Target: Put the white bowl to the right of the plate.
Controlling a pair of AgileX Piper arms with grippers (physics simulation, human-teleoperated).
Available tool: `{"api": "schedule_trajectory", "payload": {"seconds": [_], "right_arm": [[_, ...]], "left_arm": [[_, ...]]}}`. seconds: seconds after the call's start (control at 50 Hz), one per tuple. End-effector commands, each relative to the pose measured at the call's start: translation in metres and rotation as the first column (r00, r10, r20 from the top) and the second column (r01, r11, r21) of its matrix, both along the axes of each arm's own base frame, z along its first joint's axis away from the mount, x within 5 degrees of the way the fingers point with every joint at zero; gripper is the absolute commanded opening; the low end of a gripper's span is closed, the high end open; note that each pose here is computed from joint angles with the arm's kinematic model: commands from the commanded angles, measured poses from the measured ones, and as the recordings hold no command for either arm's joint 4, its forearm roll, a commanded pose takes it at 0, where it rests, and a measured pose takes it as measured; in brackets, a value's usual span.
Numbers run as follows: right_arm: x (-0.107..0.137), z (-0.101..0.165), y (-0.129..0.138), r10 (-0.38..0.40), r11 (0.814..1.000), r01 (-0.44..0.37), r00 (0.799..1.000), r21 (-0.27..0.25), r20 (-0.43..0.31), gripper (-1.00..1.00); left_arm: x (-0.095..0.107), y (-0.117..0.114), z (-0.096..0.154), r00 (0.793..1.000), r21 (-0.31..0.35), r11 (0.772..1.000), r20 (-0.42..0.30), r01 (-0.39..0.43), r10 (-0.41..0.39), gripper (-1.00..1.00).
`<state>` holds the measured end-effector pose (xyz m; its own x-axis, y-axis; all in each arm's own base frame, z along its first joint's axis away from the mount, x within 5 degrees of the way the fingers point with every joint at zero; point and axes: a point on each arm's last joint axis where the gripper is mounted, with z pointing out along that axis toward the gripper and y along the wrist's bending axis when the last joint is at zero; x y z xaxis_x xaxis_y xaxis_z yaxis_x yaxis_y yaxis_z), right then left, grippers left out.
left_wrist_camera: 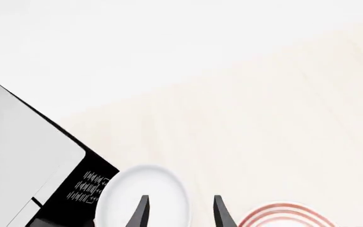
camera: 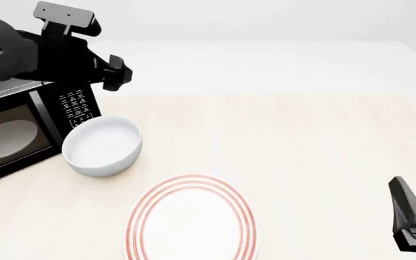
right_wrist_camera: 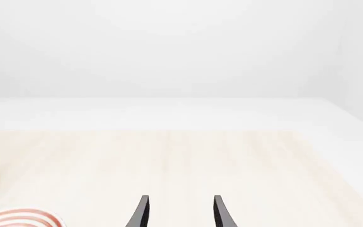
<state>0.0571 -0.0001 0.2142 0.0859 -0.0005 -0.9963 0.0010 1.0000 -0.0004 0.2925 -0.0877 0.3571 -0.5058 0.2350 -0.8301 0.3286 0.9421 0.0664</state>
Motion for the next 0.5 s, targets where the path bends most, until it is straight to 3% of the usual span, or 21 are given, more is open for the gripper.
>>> {"api": "schedule_trajectory", "payload": {"seconds": [0.02,0.16,0.2,0.5], "right_arm": [[0.0,0.0,0.0,0.0,1.0,0.0,1.0,0.0,0.0,1.0],[0.0,0.0,0.0,0.0,1.0,0.0,1.0,0.0,0.001,1.0],[0.0,0.0,0.0,0.0,1.0,0.0,1.0,0.0,0.0,1.0],[0.0,0.0,0.0,0.0,1.0,0.0,1.0,0.0,0.0,1.0]], "left_arm": [[0.008,-0.014,-0.018,0.999,-0.003,1.0,-0.038,0.027,-0.027,1.0],[0.015,-0.019,-0.036,0.997,-0.003,1.0,-0.078,0.023,-0.023,1.0],[0.026,-0.01,-0.058,0.994,0.019,1.0,-0.106,-0.002,0.004,1.0],[0.028,-0.009,-0.079,0.99,0.016,1.0,-0.137,-0.017,0.019,1.0]]}}
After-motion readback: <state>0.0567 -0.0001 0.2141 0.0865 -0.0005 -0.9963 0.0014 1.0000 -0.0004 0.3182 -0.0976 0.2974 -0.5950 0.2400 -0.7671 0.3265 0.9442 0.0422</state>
